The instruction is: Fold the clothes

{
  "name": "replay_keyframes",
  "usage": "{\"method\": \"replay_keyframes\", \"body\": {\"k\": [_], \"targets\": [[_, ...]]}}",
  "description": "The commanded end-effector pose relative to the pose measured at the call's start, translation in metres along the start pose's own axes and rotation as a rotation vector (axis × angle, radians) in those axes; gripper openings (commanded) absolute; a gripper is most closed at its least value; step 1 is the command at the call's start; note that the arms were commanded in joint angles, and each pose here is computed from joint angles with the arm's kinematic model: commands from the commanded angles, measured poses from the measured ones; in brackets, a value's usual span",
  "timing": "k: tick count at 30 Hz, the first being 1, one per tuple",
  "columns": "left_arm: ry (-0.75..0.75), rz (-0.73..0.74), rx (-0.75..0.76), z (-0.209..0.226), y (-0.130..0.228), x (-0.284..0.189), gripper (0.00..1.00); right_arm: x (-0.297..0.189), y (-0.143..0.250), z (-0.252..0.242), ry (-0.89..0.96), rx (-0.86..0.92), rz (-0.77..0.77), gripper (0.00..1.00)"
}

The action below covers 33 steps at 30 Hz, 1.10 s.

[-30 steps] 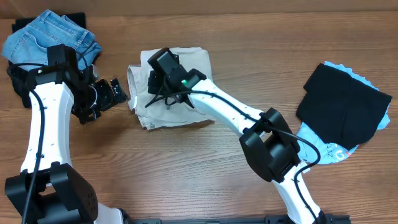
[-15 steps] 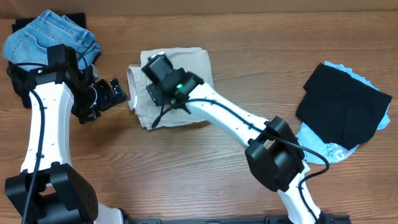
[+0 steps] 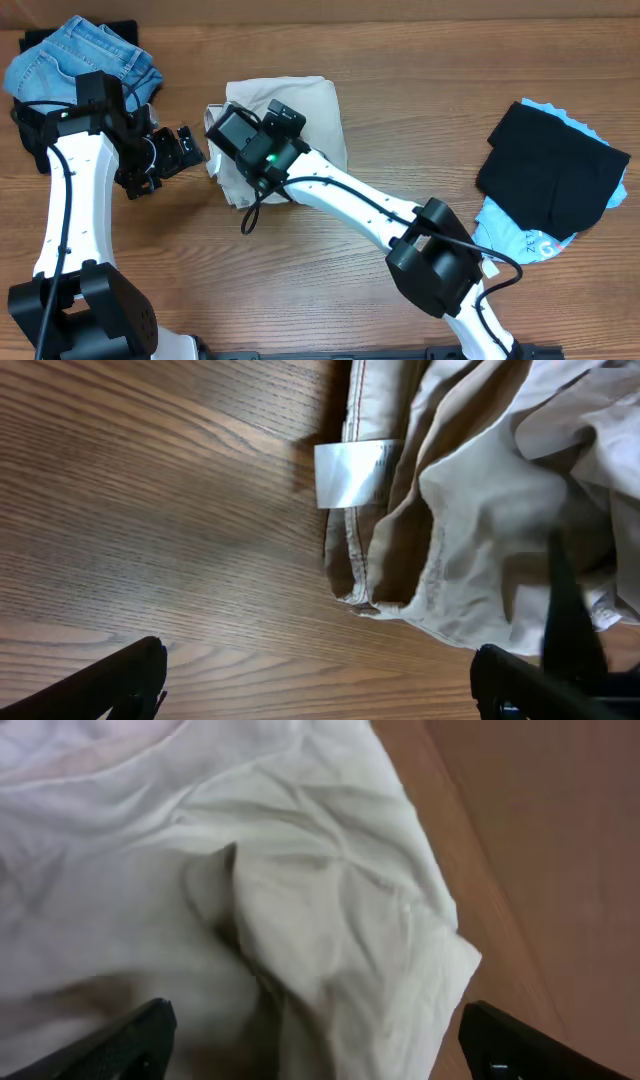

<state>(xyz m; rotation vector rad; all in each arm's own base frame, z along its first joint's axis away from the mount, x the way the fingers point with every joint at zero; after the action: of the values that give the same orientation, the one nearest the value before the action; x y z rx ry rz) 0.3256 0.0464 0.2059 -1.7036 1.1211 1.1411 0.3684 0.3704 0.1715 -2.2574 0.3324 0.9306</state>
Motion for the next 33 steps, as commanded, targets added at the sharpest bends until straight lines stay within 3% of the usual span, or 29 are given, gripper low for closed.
{"method": "replay_keyframes", "body": {"k": [1,2,3,7,10,15,17,19,21,22,26,33], "targets": [[-0.002,-0.006,0.033,-0.003,0.001,-0.002,1.00,0.004,-0.009,-0.002,-0.024,0.031,-0.040,0.75],[-0.002,-0.006,0.033,-0.003,0.001,-0.002,1.00,0.004,-0.011,0.000,-0.046,0.037,-0.051,0.62],[-0.002,-0.005,0.033,-0.003,0.001,-0.002,1.00,0.004,-0.012,0.000,-0.049,0.043,-0.055,0.61],[-0.002,-0.004,0.033,-0.003,0.001,-0.002,1.00,0.015,-0.001,-0.003,-0.091,0.049,-0.021,0.65],[-0.002,-0.006,0.033,-0.003,0.001,-0.002,1.00,0.026,0.011,0.000,-0.093,0.037,0.024,0.78],[-0.002,-0.006,0.033,-0.003,0.001,-0.002,1.00,0.037,0.019,0.015,-0.154,0.033,0.047,0.77],[-0.002,-0.006,0.033,-0.003,0.001,-0.002,1.00,0.041,0.021,0.017,-0.155,0.030,0.057,0.63],[-0.002,-0.007,0.034,-0.003,0.001,-0.002,1.00,0.042,0.017,0.010,-0.094,0.090,0.039,0.32],[-0.002,-0.008,0.034,-0.003,0.000,-0.002,1.00,0.039,0.011,0.005,-0.051,0.116,0.021,0.09],[-0.002,-0.008,0.034,-0.003,0.000,-0.002,1.00,0.037,0.008,0.004,-0.051,0.124,0.015,0.04],[-0.002,-0.009,0.034,-0.003,0.000,-0.002,1.00,0.012,-0.009,-0.008,0.024,0.220,-0.025,0.04],[-0.002,-0.011,0.035,-0.003,0.000,-0.002,1.00,-0.056,-0.007,-0.021,-0.085,0.405,0.011,0.04]]}}
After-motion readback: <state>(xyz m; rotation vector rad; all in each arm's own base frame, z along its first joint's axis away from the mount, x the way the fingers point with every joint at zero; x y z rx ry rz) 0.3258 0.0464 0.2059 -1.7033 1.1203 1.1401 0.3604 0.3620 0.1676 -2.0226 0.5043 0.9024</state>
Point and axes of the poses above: each gripper's point midway between its finger pads, its own x axis out along the fingers, its own z axis along the line the jaws close on, y = z × x, the point moved 7 cm from there along -x, back along the fingers, and after that the axes turned 8 degrees about x, right-handed, at the moved point
